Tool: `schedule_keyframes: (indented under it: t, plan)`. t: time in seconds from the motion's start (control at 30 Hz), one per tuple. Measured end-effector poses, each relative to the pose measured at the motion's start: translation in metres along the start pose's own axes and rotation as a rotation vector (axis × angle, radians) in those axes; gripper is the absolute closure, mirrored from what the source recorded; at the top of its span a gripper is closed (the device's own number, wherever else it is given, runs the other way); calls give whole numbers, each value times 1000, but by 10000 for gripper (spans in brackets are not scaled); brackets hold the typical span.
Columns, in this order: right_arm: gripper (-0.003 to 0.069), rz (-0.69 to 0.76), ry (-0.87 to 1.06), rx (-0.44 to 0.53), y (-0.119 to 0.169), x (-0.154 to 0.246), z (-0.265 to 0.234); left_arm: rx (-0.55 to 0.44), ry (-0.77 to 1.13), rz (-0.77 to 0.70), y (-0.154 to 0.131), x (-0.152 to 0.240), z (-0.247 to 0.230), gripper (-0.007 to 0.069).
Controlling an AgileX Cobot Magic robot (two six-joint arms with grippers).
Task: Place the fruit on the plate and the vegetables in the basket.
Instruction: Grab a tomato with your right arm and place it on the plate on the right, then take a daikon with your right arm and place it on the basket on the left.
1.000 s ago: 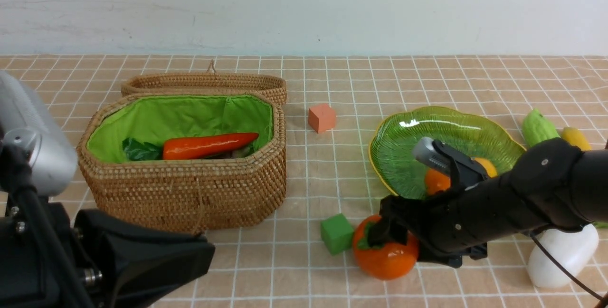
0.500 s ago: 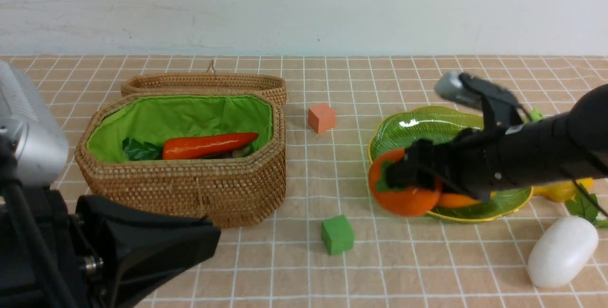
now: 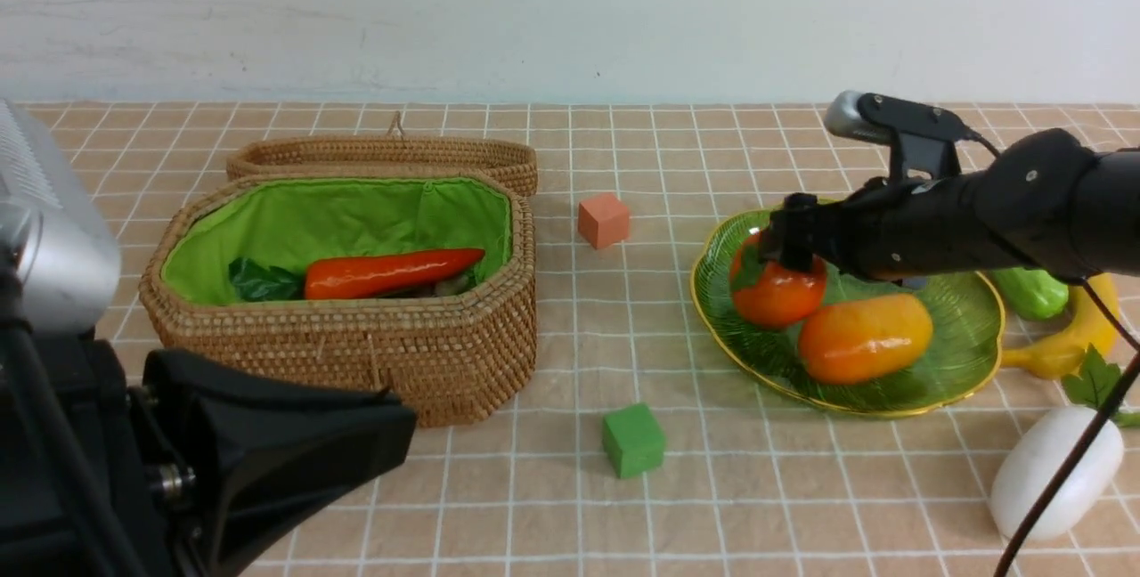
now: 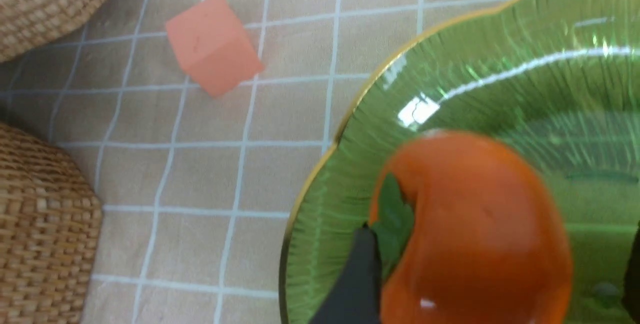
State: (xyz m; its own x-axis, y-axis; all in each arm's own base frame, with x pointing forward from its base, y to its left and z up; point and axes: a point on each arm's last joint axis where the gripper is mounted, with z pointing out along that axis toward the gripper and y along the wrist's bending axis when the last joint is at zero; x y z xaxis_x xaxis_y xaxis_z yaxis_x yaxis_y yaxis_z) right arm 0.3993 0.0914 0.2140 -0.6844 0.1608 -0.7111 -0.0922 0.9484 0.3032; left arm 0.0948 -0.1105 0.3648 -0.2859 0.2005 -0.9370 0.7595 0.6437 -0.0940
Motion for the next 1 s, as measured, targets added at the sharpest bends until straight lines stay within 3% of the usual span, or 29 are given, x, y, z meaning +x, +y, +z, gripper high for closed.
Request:
schedule_keyframes:
  t: [0.17, 0.27, 0.33, 0.4, 0.43, 0.5, 0.6, 0.67, 0.73, 0.93, 1.0]
  plan:
    - [6, 7, -5, -24, -4, -14, -25, 0, 2, 0, 0, 0, 0, 638]
    - [85, 25, 69, -83, -7, -22, -65, 0, 2, 0, 0, 0, 0, 638]
    - [186, 49, 175, -103, -14, -22, -103, 1, 6, 0, 0, 1, 0, 638]
    - [303, 85, 276, -62, -25, -11, -130, 1, 6, -1, 0, 1, 0, 638]
    - [328, 98, 286, -54, -27, -9, -132, 1, 6, -1, 0, 1, 0, 638]
    - [466, 167, 382, 60, -43, 20, -157, 1, 10, 2, 0, 1, 0, 638]
    - [519, 293, 412, 194, -58, 50, -173, 1, 10, 2, 0, 1, 0, 638]
    - [497, 359, 400, 263, -66, 62, -176, 1, 10, 2, 0, 1, 0, 638]
    - [415, 400, 367, 313, -72, 69, -172, 1, 10, 2, 0, 1, 0, 638]
    - [40, 407, 305, 379, -94, 70, -134, 2, 12, 2, 0, 1, 0, 638]
    - [10, 411, 317, 387, -98, 73, -125, 2, 13, 2, 0, 1, 0, 638]
